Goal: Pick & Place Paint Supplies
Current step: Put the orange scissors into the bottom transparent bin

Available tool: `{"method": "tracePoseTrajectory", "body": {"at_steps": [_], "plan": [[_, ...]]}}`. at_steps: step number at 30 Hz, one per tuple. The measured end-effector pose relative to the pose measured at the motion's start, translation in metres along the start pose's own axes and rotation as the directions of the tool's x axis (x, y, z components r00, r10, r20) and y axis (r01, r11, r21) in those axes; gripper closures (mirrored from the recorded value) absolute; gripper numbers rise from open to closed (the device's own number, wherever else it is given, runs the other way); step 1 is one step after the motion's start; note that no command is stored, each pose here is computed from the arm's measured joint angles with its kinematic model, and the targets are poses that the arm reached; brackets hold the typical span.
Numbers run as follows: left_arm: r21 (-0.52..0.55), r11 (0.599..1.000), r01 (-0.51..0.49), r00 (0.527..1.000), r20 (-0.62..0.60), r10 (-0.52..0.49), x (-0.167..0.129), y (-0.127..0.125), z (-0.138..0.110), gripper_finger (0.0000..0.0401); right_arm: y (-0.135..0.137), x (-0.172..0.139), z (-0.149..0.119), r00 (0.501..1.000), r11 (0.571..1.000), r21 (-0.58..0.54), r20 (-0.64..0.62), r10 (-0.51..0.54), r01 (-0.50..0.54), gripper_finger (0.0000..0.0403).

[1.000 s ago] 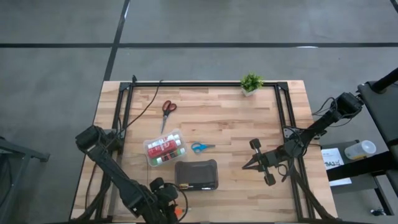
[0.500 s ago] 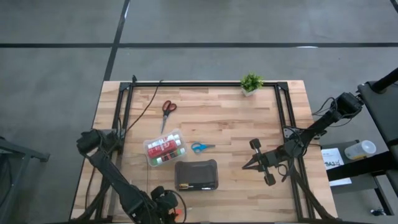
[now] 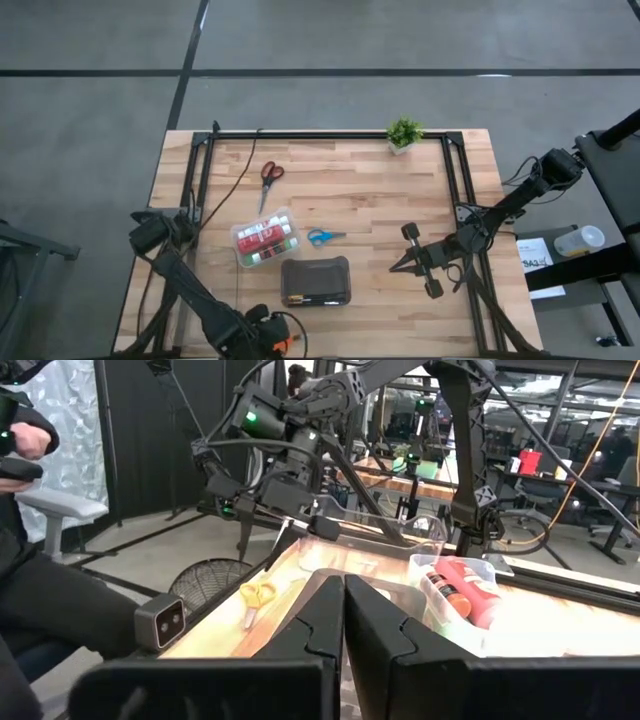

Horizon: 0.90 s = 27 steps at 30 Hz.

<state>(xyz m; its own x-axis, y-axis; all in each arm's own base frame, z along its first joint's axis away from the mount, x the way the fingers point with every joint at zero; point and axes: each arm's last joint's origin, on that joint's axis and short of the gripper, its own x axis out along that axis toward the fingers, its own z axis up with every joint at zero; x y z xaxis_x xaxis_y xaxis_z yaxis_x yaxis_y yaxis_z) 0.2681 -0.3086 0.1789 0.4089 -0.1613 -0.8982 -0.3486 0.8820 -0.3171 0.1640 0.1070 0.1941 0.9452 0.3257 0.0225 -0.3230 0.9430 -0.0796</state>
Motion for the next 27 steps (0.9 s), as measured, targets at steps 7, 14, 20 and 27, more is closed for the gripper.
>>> {"method": "tracePoseTrajectory", "body": {"at_steps": [7, 14, 20, 27], "plan": [[0.082, 0.997, -0.004, 1.0, 0.004, 0.004, 0.001, 0.001, 0.0, 0.0218, 0.0, 0.0, 0.0, 1.0, 1.0, 0.0, 0.0, 0.0, 0.0, 0.0395], [0.079, 0.997, -0.002, 1.0, 0.026, 0.0, 0.01, 0.008, -0.004, 0.0218, 0.0, 0.0, 0.0, 1.0, 1.0, 0.0, 0.0, 0.0, 0.0, 0.0395], [0.071, 0.997, 0.02, 0.999, 0.029, -0.022, 0.025, 0.02, -0.01, 0.0218, 0.0, 0.0, 0.0, 1.0, 1.0, 0.0, 0.0, 0.0, 0.0, 0.0395], [0.06, 0.998, 0.027, 1.0, -0.011, -0.026, 0.035, 0.032, -0.018, 0.0218, 0.0, 0.0, 0.0, 1.0, 1.0, 0.0, 0.0, 0.001, -0.001, 0.0395]]}}
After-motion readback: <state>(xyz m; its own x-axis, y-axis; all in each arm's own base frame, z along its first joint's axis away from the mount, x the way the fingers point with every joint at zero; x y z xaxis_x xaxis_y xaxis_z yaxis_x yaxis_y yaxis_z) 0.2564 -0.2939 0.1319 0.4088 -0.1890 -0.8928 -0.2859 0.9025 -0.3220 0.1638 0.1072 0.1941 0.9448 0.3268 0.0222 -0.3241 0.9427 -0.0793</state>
